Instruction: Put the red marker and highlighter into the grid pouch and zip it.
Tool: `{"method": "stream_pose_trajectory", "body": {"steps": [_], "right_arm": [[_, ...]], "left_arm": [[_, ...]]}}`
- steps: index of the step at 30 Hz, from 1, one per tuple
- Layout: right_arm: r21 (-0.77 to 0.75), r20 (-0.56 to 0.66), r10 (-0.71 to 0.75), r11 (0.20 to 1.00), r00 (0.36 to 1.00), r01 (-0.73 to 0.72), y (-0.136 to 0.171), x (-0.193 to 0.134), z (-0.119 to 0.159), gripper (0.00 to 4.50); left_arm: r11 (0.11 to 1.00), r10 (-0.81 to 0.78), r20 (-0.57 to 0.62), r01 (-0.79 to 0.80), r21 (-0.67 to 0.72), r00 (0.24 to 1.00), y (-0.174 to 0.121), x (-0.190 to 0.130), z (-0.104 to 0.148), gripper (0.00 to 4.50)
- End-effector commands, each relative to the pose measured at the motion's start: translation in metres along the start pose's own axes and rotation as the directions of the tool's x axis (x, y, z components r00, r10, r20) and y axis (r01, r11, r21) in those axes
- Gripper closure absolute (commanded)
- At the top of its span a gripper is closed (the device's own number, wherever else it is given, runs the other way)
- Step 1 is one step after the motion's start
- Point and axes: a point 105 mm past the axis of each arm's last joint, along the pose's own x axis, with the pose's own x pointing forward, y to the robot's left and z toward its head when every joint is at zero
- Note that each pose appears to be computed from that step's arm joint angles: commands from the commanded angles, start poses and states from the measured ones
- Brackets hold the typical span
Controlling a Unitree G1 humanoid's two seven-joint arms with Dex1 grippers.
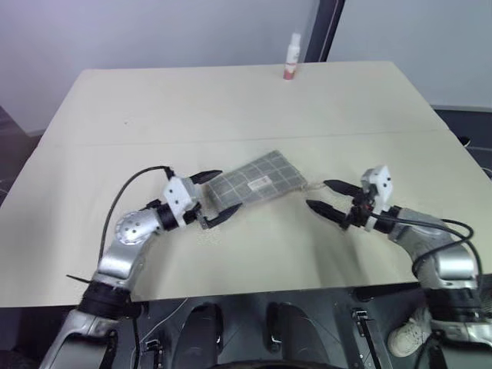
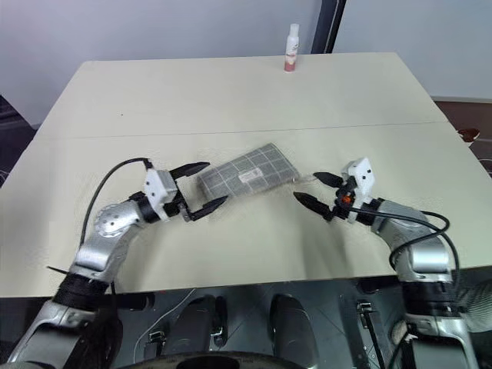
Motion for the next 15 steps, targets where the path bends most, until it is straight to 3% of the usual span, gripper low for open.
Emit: {"method": "stream_pose_trajectory", "body": {"steps": [1, 3, 6, 15], "right_arm": [[-0.056, 0.024, -0.065, 0.996, 0.998, 0.066, -0.01, -0.021, 0.015, 0.01], [-0.061, 0.032, -0.08, 0.995, 0.996, 0.081, -0.011, -0.029, 0.017, 0.01], [-0.069, 0.058, -0.087, 0.993, 0.994, 0.091, -0.008, -0.04, 0.022, 0.01], [-0.164, 0.008, -0.116, 0.98, 0.993, 0.115, -0.025, -0.075, 0.029, 0.01]], "left_arm": [[0.983, 0.133, 0.006, -0.131, -0.128, 0.991, 0.021, -0.026, 0.01, 0.0], [0.959, 0.211, -0.076, -0.221, -0.179, 0.975, 0.03, -0.043, -0.002, 0.0], [0.94, 0.292, -0.145, -0.312, -0.141, 0.945, 0.039, -0.068, -0.009, 0.0], [0.91, 0.373, -0.264, -0.406, -0.084, 0.89, 0.054, -0.132, -0.017, 0.0]]}}
